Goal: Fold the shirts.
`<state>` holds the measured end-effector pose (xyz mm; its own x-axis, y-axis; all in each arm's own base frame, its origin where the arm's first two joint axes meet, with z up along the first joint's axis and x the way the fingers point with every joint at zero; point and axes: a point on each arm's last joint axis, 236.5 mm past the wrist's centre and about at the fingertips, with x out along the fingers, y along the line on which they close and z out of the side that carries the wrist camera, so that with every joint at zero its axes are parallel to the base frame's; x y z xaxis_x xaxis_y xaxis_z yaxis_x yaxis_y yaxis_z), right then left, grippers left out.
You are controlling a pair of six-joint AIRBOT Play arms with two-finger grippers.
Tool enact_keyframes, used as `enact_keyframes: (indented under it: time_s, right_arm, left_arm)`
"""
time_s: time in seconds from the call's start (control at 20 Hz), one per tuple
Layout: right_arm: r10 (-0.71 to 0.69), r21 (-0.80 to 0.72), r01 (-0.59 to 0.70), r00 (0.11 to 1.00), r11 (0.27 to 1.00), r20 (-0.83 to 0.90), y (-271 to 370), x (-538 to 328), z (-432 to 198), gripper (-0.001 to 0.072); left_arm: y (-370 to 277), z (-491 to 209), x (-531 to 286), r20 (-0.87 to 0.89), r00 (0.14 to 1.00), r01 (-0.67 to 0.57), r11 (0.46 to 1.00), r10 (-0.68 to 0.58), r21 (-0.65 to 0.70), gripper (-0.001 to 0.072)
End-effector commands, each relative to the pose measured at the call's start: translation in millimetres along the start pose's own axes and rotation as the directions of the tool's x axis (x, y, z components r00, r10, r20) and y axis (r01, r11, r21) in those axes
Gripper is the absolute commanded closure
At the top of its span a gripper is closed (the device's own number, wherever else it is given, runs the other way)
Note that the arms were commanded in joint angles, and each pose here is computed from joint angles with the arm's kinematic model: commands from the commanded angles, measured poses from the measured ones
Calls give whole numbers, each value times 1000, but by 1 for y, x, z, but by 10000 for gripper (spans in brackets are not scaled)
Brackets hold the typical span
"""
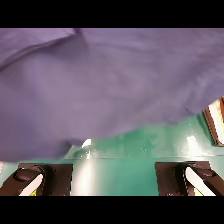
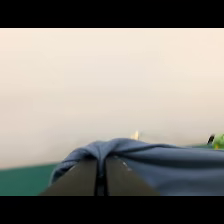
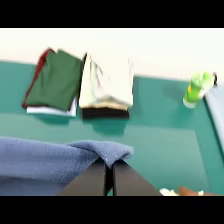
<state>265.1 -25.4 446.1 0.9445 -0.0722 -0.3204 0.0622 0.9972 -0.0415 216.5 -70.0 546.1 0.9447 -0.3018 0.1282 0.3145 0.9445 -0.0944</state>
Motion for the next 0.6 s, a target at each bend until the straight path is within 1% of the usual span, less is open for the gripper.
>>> enact_keyframes:
  time_s: [0.0,0.05,0.15,0.3,0.35,0.45,0.55]
  right_arm:
    - [14,26,-10,987,1000,-159,-3,47,-27,692]
    - [23,36,-15,972,999,-234,-4,71,-47,692]
    - [61,49,-44,909,998,-413,3,126,-101,692]
    - [104,72,-76,759,995,-643,15,203,-201,692]
    - [113,82,-79,711,994,-694,19,225,-233,692]
    - [120,98,-70,648,993,-752,20,266,-284,692]
    - [122,107,-63,627,992,-770,20,300,-311,692]
  left_arm:
    - [21,-94,60,-316,948,-45,999,43,-1,684]
    - [31,-142,82,-446,893,-67,998,60,1,683]
    - [48,-238,120,-649,757,-98,995,74,-1,683]
    - [71,-380,158,-829,553,-140,990,78,0,683]
    - [80,-417,168,-855,510,-150,989,90,15,683]
    - [97,-475,190,-880,461,-165,985,115,42,683]
    - [108,-511,210,-884,455,-185,982,112,29,683]
